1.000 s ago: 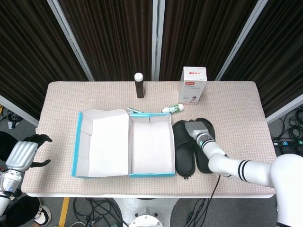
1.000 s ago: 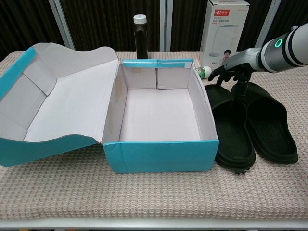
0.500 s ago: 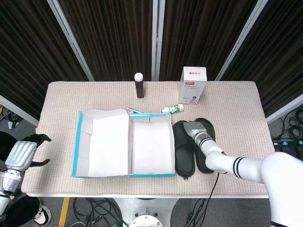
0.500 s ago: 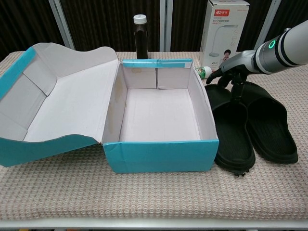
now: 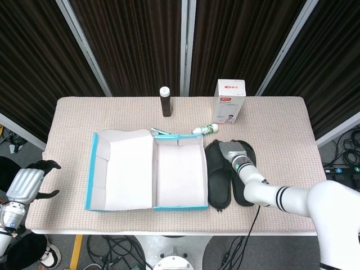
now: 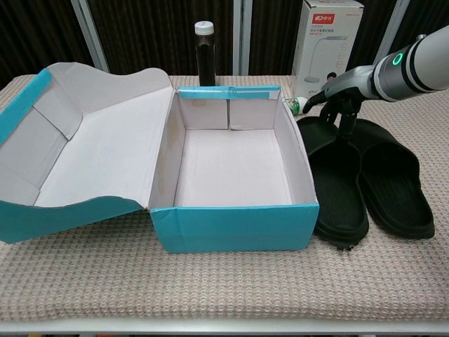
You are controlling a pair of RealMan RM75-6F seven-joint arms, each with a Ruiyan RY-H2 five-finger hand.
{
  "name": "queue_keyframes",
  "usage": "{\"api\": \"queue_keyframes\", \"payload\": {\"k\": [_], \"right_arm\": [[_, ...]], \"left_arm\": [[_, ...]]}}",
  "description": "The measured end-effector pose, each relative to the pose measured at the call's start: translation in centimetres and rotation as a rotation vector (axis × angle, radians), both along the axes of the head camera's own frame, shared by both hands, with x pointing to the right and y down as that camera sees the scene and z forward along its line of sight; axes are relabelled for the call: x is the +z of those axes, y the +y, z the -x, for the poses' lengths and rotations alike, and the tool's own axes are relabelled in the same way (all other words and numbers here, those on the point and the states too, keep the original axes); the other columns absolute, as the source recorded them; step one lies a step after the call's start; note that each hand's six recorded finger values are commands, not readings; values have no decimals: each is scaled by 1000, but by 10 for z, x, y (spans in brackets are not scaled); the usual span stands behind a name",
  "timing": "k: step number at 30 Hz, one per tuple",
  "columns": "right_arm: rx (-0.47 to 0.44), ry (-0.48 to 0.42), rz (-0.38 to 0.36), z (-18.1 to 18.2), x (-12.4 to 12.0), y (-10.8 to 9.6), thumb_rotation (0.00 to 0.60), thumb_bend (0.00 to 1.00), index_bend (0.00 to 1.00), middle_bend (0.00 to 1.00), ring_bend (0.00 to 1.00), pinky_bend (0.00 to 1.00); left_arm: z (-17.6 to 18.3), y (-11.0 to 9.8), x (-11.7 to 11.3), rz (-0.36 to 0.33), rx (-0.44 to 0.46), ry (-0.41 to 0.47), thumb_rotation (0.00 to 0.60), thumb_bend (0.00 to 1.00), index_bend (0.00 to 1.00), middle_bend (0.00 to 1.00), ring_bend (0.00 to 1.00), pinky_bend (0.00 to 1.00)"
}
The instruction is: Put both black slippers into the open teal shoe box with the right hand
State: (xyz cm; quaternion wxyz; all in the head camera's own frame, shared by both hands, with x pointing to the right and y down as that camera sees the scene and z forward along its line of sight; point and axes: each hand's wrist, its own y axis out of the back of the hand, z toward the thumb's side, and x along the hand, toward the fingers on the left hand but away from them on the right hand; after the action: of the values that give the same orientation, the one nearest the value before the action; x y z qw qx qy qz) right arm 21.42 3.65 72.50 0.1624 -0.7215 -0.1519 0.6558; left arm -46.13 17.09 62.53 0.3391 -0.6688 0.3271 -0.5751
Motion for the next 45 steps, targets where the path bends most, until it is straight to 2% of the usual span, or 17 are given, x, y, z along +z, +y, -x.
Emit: {"api": "queue_keyframes", "payload": {"k": [4,11,19,28,34,38,45], "right_arm": [[6,-8,-16,-2,-3,-3,600,226,0,375,162,15],[20,-14,-65,-11,-13,-9,600,240,20,411,242,102],[44,-38,-109,-19,-29,-17,600,254,61,430,271,118],[54,-84,-188,-23,-61,-33,600,259,104,440,285,125],[57,-111,-243,-27,-92,-45,600,259,111,441,286,152],[69,-160,-284,-24,-115,-53,600,259,137,452,298,180],[143,-313,-322,-12,-130,-56,600,271,223,466,314,207]], "left_arm": [[-1,0,1,1,2,-1,600,135,308,258,219,324],[-2,-1,2,5,5,-3,600,135,308,258,219,324],[-5,-4,2,1,15,-4,600,135,309,258,219,324],[-8,-4,2,4,17,-7,600,135,310,258,219,324],[-9,-6,1,1,20,-5,600,135,310,258,219,324],[-10,-7,1,-2,20,-3,600,135,310,258,219,324],[-10,-7,1,0,15,-8,600,135,310,258,219,325]]}}
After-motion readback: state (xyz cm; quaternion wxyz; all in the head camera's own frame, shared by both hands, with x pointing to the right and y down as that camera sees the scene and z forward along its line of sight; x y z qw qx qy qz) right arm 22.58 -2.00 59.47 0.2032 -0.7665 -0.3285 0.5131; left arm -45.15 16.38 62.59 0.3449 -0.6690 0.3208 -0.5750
